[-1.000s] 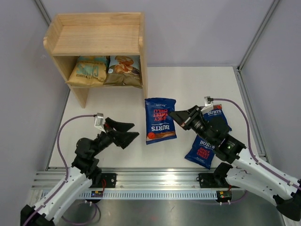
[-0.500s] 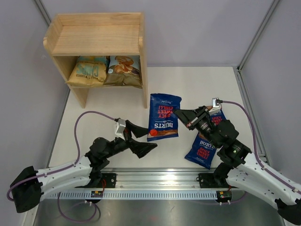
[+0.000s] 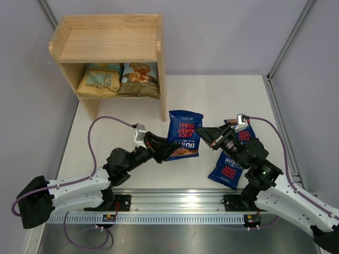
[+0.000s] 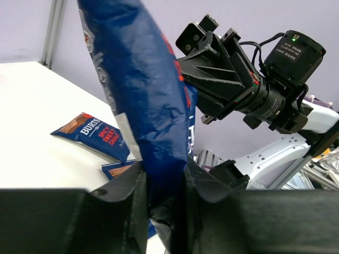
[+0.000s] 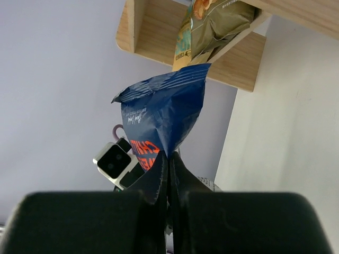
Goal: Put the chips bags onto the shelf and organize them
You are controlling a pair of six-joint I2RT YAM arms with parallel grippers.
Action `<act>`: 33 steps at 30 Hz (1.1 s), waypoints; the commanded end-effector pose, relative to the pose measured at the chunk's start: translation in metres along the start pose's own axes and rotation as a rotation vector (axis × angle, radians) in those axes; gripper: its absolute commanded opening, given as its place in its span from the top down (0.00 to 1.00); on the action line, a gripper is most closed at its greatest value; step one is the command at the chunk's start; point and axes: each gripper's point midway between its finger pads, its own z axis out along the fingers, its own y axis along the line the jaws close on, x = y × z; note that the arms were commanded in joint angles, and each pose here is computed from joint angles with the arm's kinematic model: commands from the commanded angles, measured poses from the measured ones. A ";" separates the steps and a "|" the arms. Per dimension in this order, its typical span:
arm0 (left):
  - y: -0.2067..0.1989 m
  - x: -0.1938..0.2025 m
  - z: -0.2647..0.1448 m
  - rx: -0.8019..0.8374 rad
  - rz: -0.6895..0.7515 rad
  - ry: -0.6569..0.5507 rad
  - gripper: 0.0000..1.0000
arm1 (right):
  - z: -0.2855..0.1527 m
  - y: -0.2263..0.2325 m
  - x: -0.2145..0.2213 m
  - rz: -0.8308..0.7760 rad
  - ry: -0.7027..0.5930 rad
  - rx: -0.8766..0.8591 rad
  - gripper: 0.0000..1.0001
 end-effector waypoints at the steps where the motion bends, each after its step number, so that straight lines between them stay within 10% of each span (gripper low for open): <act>1: -0.006 -0.022 0.004 0.001 0.022 -0.064 0.79 | -0.010 0.015 -0.020 -0.027 -0.089 -0.041 0.94; 5: -0.024 -0.030 -0.001 0.069 0.074 -0.032 0.86 | -0.030 0.019 -0.032 -0.152 -0.128 -0.047 0.35; 12: -0.066 -0.047 -0.018 0.293 0.065 0.044 0.88 | -0.065 0.045 -0.009 -0.489 0.058 -0.179 0.00; 22: -0.139 -0.053 -0.044 0.735 -0.005 0.162 0.89 | -0.098 0.090 0.055 -0.557 0.469 -0.459 0.01; 33: -0.152 -0.054 -0.037 0.849 -0.092 0.210 0.90 | -0.102 0.112 0.061 -0.526 0.492 -0.583 0.03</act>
